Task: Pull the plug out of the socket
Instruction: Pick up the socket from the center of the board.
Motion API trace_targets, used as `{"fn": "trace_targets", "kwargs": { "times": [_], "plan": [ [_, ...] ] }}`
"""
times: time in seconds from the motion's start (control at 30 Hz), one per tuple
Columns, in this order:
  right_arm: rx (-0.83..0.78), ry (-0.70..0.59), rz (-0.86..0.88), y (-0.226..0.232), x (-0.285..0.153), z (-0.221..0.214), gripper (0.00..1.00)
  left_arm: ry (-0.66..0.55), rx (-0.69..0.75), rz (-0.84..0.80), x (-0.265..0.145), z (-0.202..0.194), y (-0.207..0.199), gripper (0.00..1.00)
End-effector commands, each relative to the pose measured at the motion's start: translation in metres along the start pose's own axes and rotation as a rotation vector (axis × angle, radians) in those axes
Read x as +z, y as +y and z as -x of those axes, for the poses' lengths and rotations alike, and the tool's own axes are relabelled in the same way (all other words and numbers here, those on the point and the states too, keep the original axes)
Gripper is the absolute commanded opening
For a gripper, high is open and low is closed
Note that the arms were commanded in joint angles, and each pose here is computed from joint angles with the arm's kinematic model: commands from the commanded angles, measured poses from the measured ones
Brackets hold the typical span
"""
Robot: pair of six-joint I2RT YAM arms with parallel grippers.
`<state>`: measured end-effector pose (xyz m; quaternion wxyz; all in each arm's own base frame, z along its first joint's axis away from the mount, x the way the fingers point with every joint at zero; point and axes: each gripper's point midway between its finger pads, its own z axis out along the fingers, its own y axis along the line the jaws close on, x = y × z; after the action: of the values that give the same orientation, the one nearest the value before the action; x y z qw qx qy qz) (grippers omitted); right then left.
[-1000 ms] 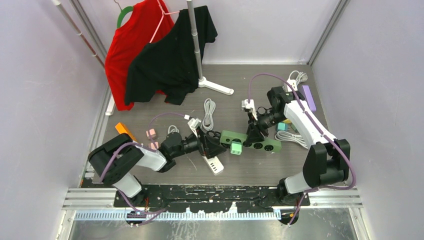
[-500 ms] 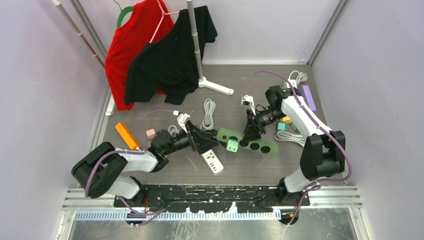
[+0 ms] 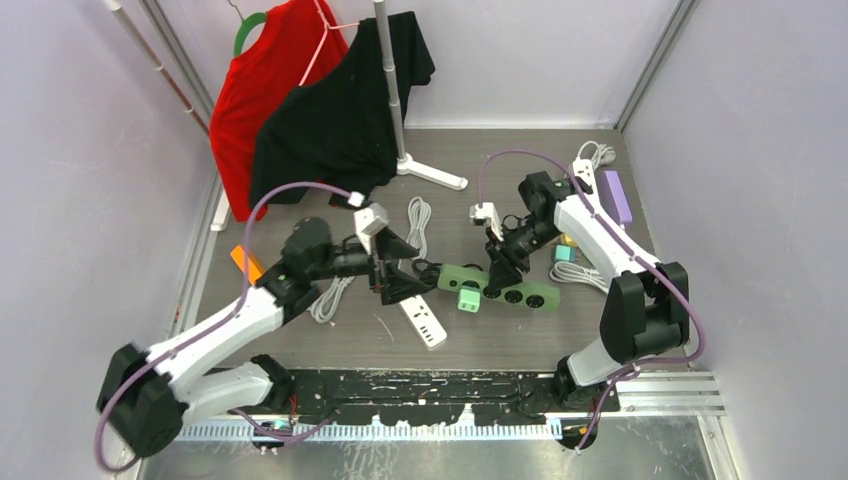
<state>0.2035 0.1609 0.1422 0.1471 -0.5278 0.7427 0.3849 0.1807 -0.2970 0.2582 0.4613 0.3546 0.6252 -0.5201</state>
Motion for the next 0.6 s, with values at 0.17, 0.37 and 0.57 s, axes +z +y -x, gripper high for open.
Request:
{"fn": "trace_targets", "kwargs": {
  "times": [0.17,0.37,0.57],
  "plan": [
    [-0.18,0.032,-0.053,0.008,0.0,0.014,0.01,0.179,0.076,-0.146,0.037,-0.05,0.028,0.96],
    [-0.197,0.041,-0.041,0.01,0.005,0.013,0.01,0.194,0.101,-0.184,0.055,-0.06,0.042,0.91],
    [-0.2,0.045,-0.03,0.012,0.007,0.013,0.01,0.192,0.123,-0.23,0.068,-0.064,0.047,0.89]
  ]
}}
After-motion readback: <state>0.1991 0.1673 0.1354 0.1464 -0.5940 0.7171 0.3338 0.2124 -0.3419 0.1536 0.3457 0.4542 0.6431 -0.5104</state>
